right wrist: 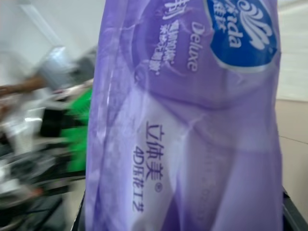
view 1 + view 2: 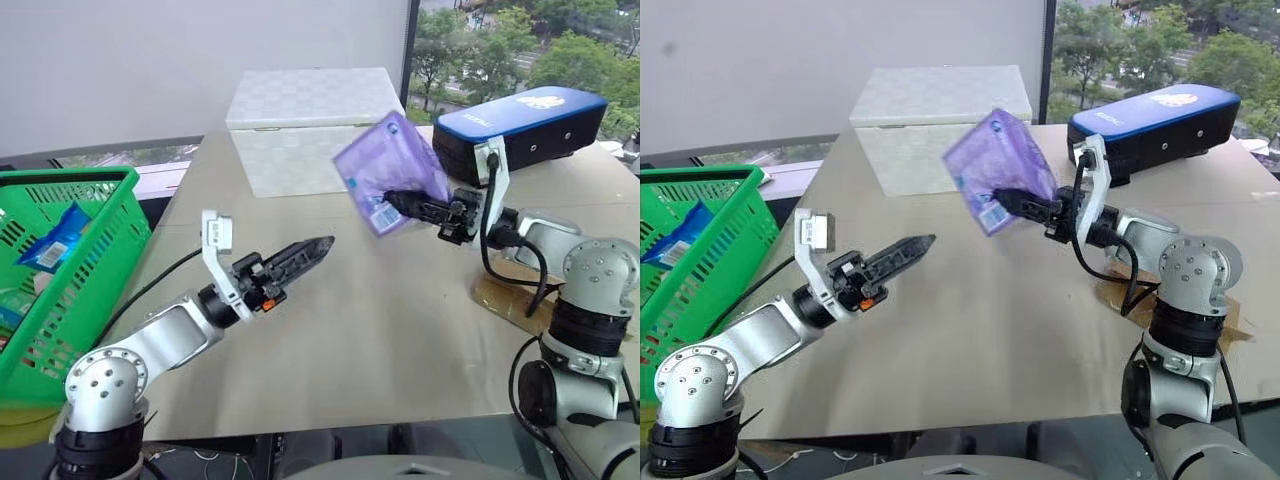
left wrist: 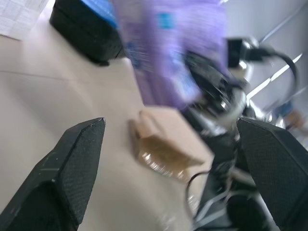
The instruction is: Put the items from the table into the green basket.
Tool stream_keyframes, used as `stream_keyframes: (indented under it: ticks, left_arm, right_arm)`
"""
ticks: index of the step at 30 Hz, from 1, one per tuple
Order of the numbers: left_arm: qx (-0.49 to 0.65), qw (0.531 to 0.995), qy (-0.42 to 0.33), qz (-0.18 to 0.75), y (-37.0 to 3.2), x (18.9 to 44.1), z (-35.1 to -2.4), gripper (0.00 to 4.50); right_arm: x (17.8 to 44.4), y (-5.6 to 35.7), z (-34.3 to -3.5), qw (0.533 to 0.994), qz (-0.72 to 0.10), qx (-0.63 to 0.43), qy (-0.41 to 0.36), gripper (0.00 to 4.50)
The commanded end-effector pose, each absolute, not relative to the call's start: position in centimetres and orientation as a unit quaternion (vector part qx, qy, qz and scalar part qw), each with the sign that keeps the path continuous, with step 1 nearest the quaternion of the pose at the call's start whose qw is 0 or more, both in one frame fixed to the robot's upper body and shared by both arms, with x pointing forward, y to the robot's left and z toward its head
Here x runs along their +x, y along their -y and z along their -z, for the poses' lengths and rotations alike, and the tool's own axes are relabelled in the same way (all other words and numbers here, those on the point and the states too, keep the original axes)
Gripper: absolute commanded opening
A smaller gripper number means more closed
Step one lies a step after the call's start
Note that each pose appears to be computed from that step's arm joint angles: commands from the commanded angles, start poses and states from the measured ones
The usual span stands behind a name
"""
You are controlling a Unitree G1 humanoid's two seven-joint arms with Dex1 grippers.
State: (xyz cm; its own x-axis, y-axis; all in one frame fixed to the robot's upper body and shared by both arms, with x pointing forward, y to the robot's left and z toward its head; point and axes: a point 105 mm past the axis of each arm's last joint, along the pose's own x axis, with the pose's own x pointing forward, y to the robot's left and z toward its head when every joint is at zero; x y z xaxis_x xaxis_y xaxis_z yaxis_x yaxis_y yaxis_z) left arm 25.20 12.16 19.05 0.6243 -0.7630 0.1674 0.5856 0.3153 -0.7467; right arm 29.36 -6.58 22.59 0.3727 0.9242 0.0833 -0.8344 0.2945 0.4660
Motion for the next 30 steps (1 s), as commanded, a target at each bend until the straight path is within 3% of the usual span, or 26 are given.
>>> stream_keyframes:
  ticks: [1,6,10,14,15,18,19,22,24,28,30]
  left_arm:
    - [-0.466,0.753,-0.076,0.459,-11.5,25.0,-22.0,4.5]
    - [-0.472,0.736,-0.097,0.476,-10.2,25.2,-22.0,4.5]
    - [-0.475,0.71,-0.082,0.513,-9.2,25.0,-23.1,4.5]
    - [-0.472,0.711,-0.081,0.515,-9.2,24.9,-23.1,3.34]
    - [-0.472,0.712,-0.079,0.513,-9.3,24.9,-23.2,2.63]
    - [-0.466,0.725,-0.068,0.503,-9.9,25.1,-23.4,1.69]
    - [-0.464,0.734,-0.062,0.492,-10.3,25.3,-23.5,1.49]
    - [-0.45,0.759,-0.037,0.469,-11.5,25.7,-24.0,1.48]
    - [-0.433,0.797,-0.009,0.421,-13.3,26.9,-24.4,1.48]
    - [-0.352,0.875,0.034,0.331,-17.0,28.8,-24.9,1.48]
    - [-0.219,0.942,0.071,0.242,-19.9,29.9,-25.6,1.48]
  right_arm:
    - [27.2,5.1,-24.1,0.762,-0.607,0.213,-0.077,1.4]
    - [25.7,4.1,-24.3,0.725,-0.647,0.222,-0.081,1.39]
    - [25.6,3.6,-24.0,0.722,-0.651,0.217,-0.089,1.39]
    - [25.5,3.6,-24.3,0.721,-0.653,0.218,-0.083,1.39]
    - [25.5,3.5,-24.4,0.723,-0.652,0.214,-0.079,1.39]
    - [25.6,3.2,-24.8,0.738,-0.645,0.188,-0.058,1.39]
    - [25.9,3.1,-24.9,0.746,-0.638,0.184,-0.054,2.39]
    - [26.0,3.3,-24.9,0.762,-0.633,0.127,-0.043,3.7]
    - [26.3,4.0,-23.8,0.786,-0.615,0.029,-0.045,4.45]
    - [27.7,6.2,-20.7,0.803,-0.573,-0.16,-0.044,4.48]
    - [28.0,7.5,-21.2,0.801,-0.565,-0.196,-0.024,4.48]
